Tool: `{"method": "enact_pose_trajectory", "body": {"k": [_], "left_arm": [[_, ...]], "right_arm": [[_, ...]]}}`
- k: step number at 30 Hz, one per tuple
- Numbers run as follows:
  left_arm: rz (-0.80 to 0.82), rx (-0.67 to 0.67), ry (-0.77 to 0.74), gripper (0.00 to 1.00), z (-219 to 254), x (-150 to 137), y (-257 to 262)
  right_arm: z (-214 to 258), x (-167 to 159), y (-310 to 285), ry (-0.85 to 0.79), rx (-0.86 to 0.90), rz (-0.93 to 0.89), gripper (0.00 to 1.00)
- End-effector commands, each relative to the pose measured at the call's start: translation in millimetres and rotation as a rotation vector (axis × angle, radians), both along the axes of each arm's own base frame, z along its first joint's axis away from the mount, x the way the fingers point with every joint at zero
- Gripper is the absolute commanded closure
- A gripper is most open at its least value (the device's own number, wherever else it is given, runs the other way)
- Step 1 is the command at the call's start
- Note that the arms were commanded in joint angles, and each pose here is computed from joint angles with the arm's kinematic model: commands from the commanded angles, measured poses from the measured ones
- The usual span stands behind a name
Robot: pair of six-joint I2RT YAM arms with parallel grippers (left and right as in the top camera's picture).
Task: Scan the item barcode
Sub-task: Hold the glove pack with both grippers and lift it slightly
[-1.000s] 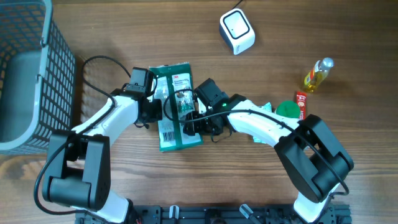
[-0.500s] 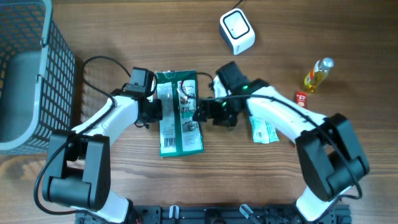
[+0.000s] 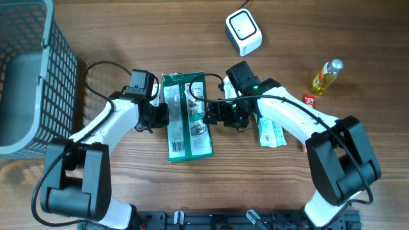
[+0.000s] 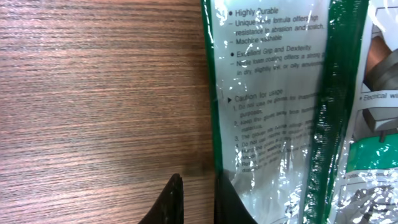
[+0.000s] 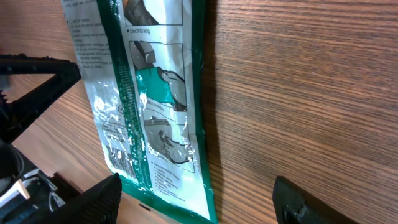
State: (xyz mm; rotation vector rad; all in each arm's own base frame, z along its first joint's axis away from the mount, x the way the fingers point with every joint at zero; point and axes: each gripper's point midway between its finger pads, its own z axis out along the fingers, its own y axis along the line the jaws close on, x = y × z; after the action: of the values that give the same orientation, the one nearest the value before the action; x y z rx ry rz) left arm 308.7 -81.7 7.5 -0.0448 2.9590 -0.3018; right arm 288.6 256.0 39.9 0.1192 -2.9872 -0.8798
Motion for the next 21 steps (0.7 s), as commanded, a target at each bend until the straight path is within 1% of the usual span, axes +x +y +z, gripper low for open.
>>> {"method": "enact_pose_trajectory", "body": {"k": [1,8,21], "left_arm": [[-0.03,-0.032,-0.026,0.91,8.2,3.2,-4.6],[-0.033,-0.032,-0.025,0.91,8.0,2.9,-5.4],[-0.038,-0.055,-0.007,0.91,5.0,-2.5,-9.0]], "right_arm": [[-2.4,4.9,-0.5,-0.028,-0.017,0.014,0.22],[-14.8,2.5,-1.8,-0.047,-0.006,0.013,0.23],[-14.8,2.9,-1.5,-0.049,-0.005,0.013,0.24]]}}
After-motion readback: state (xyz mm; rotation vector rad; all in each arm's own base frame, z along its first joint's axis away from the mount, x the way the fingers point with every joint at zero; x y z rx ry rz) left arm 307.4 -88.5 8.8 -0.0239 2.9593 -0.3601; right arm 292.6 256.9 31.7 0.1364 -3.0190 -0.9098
